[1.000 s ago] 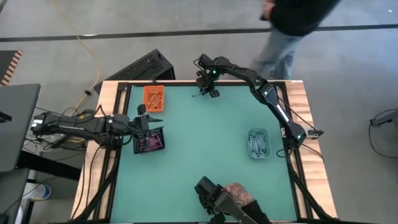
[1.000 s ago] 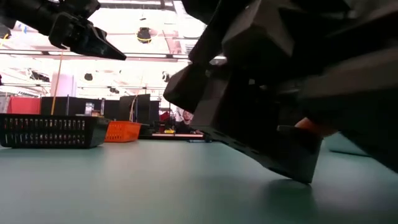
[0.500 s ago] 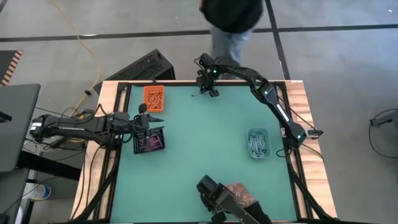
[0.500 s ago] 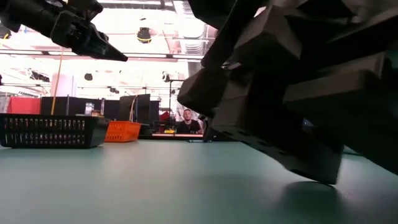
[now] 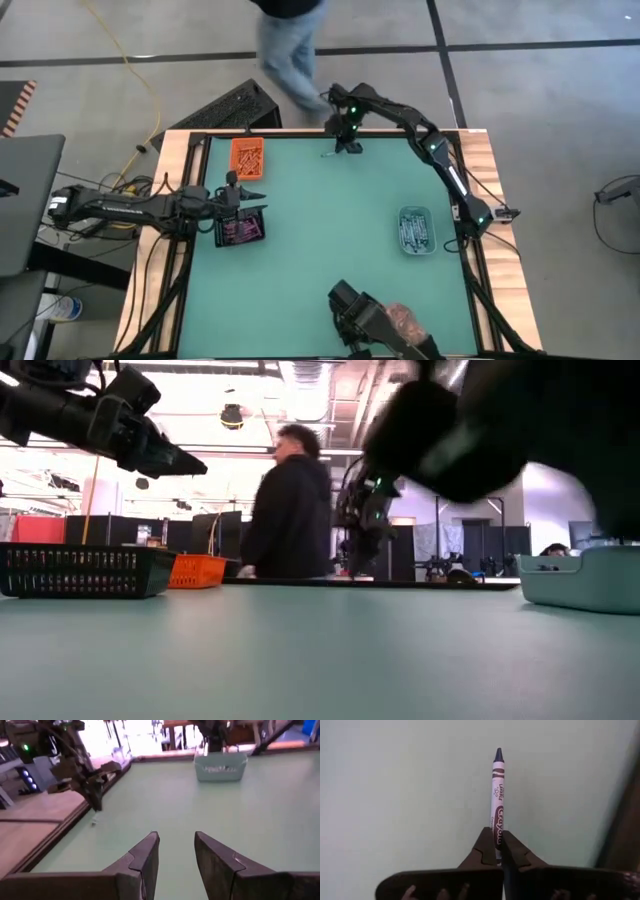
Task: Sort crayons
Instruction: Put the blue crayon into the blue bin
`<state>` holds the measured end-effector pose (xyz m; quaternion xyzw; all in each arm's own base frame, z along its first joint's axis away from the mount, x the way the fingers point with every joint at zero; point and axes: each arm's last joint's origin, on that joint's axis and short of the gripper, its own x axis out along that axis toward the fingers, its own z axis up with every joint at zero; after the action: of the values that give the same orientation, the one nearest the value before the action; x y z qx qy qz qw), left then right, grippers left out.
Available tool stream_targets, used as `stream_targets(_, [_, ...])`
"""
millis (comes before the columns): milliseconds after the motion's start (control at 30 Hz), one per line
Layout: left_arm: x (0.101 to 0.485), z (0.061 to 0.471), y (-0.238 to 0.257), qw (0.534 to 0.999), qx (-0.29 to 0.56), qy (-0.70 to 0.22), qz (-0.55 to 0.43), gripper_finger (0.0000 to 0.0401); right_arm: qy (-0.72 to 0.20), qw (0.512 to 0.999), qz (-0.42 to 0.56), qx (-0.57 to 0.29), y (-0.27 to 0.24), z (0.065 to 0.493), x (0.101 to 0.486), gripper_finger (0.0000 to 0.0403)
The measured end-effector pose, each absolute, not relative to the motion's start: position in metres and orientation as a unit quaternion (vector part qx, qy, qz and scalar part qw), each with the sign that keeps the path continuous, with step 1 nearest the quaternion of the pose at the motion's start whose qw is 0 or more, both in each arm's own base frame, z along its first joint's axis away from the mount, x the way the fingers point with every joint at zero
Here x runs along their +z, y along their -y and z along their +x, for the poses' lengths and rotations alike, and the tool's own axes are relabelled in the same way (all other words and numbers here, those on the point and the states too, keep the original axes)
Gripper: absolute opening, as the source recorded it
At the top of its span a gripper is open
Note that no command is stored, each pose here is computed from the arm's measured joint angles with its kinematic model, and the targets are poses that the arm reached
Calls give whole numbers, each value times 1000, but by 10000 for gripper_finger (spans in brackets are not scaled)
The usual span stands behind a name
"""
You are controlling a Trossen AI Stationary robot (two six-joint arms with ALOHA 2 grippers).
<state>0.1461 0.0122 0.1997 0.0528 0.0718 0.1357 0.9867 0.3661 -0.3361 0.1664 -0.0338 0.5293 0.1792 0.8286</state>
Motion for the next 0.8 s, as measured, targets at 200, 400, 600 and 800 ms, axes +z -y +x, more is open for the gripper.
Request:
stream_targets(200, [195,145,-12,990,124,-29,58,116,-513,840,28,174,314,360,216,2])
stream_targets(400, [196,145,-15,991,106,-23,78,116,-513,817,48,258,253,367,260,1])
stream_targets(600, [193,144,-17,992,93,-39,80,116,-534,801,10,271,198,372,288,1])
stream_targets(800, [185,143,-16,991,79,-81,76,116,-550,792,41,260,147,349,294,0])
